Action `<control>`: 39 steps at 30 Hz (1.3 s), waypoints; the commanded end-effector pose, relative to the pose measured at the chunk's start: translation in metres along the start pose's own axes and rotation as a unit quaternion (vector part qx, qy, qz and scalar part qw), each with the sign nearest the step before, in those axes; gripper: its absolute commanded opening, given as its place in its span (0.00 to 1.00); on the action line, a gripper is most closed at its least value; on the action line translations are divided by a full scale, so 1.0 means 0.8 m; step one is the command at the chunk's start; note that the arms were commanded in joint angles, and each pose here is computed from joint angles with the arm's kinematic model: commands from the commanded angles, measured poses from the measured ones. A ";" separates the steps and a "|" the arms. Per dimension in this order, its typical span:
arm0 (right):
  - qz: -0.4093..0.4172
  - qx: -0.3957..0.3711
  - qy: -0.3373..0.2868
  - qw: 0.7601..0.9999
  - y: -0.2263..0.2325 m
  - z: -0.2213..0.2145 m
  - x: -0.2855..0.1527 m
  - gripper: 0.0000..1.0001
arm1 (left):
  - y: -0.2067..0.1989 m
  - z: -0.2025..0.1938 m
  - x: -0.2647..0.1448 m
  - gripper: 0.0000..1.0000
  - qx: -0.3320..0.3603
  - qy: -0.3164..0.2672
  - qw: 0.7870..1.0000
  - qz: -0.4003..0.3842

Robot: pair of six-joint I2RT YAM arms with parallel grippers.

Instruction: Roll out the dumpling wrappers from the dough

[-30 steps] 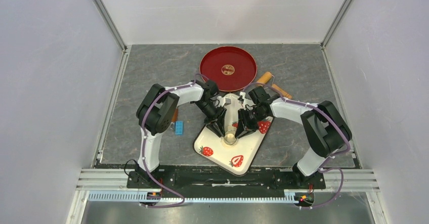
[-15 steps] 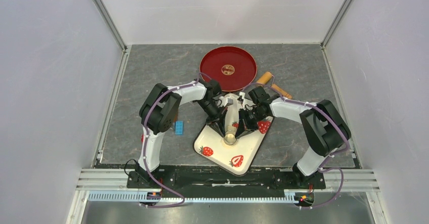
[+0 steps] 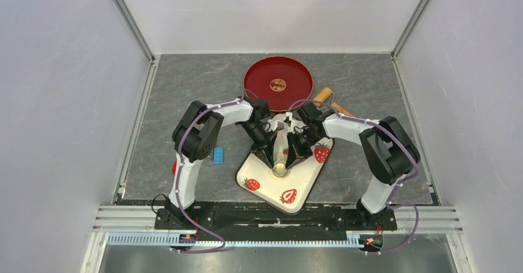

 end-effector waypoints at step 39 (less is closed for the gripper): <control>-0.204 -0.108 0.084 0.969 -0.084 -0.058 0.049 0.00 | 0.095 -0.022 0.035 0.02 -0.030 0.070 0.984 0.161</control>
Point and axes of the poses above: each gripper's point midway between its finger pads, its own x axis out along the fingers, its own y axis along the line the jaws close on, z = x × y, the point moved 6 cm from there along -x, back along the fingers, and after that the axes turned 3 degrees about -x, right-handed, at the moved point
